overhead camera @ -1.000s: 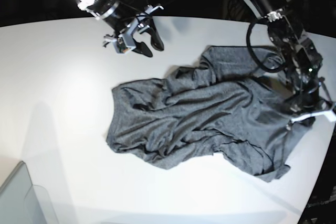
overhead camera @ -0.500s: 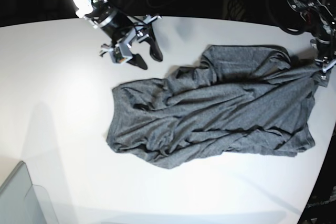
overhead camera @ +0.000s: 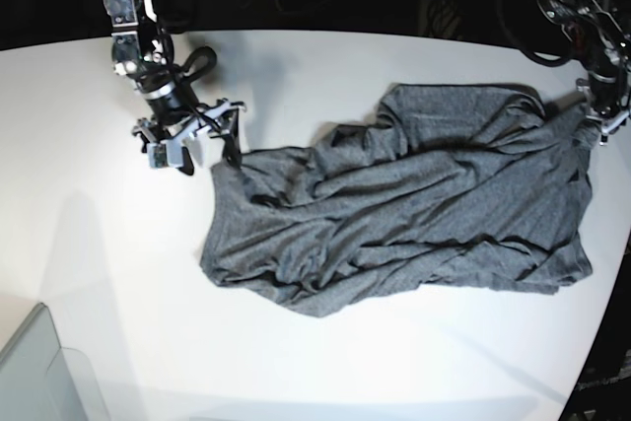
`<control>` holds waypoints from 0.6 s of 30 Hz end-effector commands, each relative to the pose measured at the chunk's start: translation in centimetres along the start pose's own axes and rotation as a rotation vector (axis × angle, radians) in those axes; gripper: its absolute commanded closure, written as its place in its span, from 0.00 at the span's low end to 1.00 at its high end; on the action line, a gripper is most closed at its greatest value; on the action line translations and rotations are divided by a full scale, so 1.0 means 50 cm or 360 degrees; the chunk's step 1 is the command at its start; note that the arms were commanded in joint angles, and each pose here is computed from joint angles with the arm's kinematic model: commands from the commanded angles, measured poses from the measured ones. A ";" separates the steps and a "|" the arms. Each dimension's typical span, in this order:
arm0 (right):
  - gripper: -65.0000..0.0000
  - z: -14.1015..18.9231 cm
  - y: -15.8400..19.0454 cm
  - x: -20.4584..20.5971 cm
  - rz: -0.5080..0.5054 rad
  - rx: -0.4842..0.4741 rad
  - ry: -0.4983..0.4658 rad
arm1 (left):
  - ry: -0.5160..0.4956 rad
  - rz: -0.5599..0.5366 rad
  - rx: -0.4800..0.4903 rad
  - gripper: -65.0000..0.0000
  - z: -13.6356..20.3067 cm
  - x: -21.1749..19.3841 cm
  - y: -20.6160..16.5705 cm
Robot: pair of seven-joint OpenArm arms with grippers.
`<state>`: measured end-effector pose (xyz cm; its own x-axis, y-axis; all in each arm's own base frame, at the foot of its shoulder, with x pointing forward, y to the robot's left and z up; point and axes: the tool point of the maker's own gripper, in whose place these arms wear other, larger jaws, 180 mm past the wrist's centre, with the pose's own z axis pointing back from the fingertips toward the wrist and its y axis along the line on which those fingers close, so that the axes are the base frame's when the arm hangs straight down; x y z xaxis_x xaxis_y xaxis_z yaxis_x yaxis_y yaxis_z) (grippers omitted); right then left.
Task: Layout the t-shirt on the table in an organized manner, then fold the t-shirt properly
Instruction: 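Pull the grasped hem with the left gripper away from the shirt, then grasp the shirt's edge with the right gripper and pull it outward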
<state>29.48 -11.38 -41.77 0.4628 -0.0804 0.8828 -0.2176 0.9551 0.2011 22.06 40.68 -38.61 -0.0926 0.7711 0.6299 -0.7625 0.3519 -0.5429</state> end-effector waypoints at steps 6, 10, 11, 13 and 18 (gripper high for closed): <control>0.24 -0.033 -0.021 0.010 -0.0019 -0.0013 -0.0024 | -0.0074 -0.0009 -0.0055 0.80 -0.001 0.034 -0.026; 0.24 -0.057 -0.028 0.007 -0.0041 -0.0023 -0.0007 | -0.0073 -0.0011 -0.0056 0.80 -0.002 0.034 -0.027; 0.24 -0.058 -0.029 0.007 -0.0042 -0.0024 -0.0005 | -0.0073 -0.0009 -0.0057 0.80 -0.002 0.034 -0.027; 0.26 -0.058 -0.025 0.005 -0.0044 -0.0017 -0.0002 | -0.0072 -0.0004 -0.0060 0.80 -0.002 0.033 -0.028; 0.47 -0.063 0.005 -0.009 -0.0077 0.0018 0.0012 | -0.0080 -0.0005 -0.0060 0.80 -0.002 0.035 -0.029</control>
<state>32.35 -10.76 -42.94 0.4486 -0.1299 0.8843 -0.1941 0.9516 0.2383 22.38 40.67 -38.42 -0.0981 0.7713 0.6289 -0.7578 0.3518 -0.5496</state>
